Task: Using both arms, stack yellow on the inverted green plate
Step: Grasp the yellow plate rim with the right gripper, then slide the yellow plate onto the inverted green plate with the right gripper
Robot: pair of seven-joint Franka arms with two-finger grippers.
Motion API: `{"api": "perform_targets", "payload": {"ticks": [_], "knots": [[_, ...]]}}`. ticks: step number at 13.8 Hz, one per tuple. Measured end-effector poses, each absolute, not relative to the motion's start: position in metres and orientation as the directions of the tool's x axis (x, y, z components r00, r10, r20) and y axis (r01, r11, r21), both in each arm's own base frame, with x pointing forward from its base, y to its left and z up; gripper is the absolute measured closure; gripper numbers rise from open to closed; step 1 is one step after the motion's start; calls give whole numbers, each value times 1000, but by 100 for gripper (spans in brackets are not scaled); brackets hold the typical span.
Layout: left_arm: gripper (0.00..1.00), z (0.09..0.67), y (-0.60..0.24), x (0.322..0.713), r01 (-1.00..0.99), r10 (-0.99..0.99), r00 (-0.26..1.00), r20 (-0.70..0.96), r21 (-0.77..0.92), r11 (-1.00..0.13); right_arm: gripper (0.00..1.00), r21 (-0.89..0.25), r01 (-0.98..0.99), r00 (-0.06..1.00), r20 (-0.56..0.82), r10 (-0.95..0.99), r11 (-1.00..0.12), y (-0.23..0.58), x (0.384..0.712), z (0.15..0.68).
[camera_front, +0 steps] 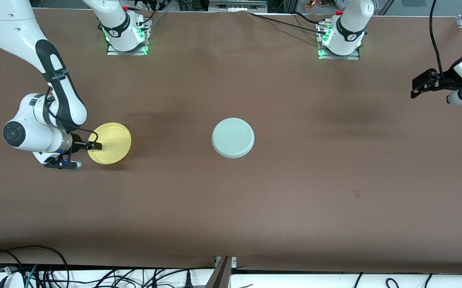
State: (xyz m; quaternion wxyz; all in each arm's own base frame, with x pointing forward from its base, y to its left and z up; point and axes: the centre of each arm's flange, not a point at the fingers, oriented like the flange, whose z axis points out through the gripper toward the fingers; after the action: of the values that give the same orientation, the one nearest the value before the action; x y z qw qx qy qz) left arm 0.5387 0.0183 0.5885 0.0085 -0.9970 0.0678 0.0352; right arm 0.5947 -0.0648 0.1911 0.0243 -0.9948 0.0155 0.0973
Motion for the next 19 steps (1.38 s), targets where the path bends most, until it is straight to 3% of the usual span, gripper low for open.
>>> {"api": "perform_targets", "payload": {"ticks": [7, 14, 19], "knots": [[0, 592, 18, 535, -140, -139, 988, -64, -14, -990, 98, -101, 38, 978, -200, 58, -994, -73, 590, 186], [0, 598, 31, 534, -117, -116, 992, -49, -17, -993, 98, -151, 175, 973, -123, 194, -973, 29, 619, 223], [0, 608, 36, 540, -106, -106, 994, -17, -22, -994, 98, -192, 47, 990, -118, 71, -980, 132, 639, 250]]}}
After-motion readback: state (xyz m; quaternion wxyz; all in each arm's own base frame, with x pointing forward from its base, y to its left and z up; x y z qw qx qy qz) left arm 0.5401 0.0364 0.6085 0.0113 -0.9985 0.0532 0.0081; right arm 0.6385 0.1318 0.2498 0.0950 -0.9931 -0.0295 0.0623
